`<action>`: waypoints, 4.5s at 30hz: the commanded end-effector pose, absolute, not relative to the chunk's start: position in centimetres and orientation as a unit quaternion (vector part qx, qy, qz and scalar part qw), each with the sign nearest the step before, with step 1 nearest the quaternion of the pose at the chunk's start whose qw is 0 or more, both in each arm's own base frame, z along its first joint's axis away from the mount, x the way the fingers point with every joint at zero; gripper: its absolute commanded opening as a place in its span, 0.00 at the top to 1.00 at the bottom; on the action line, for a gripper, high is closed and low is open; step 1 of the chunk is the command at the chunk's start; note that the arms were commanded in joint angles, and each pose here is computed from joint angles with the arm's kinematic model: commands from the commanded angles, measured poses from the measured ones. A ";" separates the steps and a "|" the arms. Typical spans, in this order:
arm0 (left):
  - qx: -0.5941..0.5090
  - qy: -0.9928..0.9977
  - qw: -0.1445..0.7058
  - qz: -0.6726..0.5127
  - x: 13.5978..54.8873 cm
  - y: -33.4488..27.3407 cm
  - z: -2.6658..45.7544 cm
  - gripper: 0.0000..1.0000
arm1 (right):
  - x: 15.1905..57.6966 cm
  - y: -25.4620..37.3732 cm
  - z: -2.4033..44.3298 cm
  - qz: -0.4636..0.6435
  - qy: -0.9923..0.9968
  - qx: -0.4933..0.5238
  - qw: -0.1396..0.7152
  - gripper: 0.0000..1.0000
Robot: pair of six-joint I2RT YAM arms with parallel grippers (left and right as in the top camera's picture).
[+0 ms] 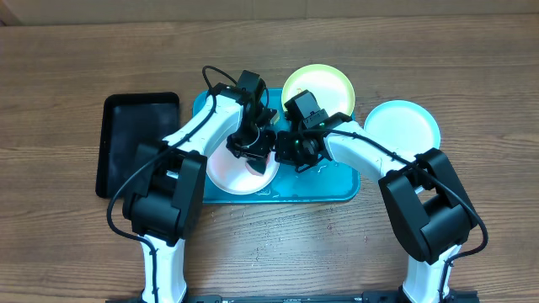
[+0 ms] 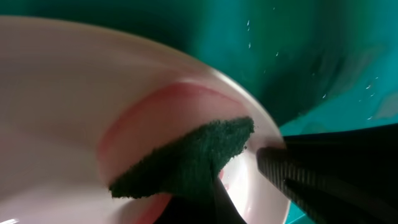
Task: Clean dirty plates on tray and stack at the side
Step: 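Scrub the white plate with the sponge while the right gripper holds it, then lift the left gripper with the sponge off the white plate, then lift the white plate with the right gripper and carry it right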
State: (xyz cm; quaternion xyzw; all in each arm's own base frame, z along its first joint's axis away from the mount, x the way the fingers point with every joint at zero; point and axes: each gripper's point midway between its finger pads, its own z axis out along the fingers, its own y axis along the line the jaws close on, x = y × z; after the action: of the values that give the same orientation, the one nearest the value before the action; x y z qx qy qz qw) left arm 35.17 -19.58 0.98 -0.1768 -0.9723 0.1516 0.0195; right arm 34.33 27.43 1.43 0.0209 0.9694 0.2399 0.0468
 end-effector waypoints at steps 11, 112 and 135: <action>0.123 -0.970 -0.033 -0.209 37.2 -4.4 -0.1 0.96 | 34.1 27.9 1.5 0.248 0.968 0.015 0.045 0.96; 0.053 -0.996 -0.067 0.010 43.3 -6.5 17.3 0.96 | 34.1 23.9 15.5 -0.101 0.923 -0.057 0.366 0.96; 0.053 -0.996 -0.069 0.010 43.3 -6.5 17.3 0.96 | 28.9 25.7 27.6 -0.304 0.712 -0.054 0.631 0.96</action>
State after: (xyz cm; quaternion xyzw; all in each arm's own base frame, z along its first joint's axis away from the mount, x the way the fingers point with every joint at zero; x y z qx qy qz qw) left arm 42.99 -6.01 16.80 0.0650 -0.9961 -0.0001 -0.0592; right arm 29.14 26.39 24.63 -0.0893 0.7375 -0.2985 0.5992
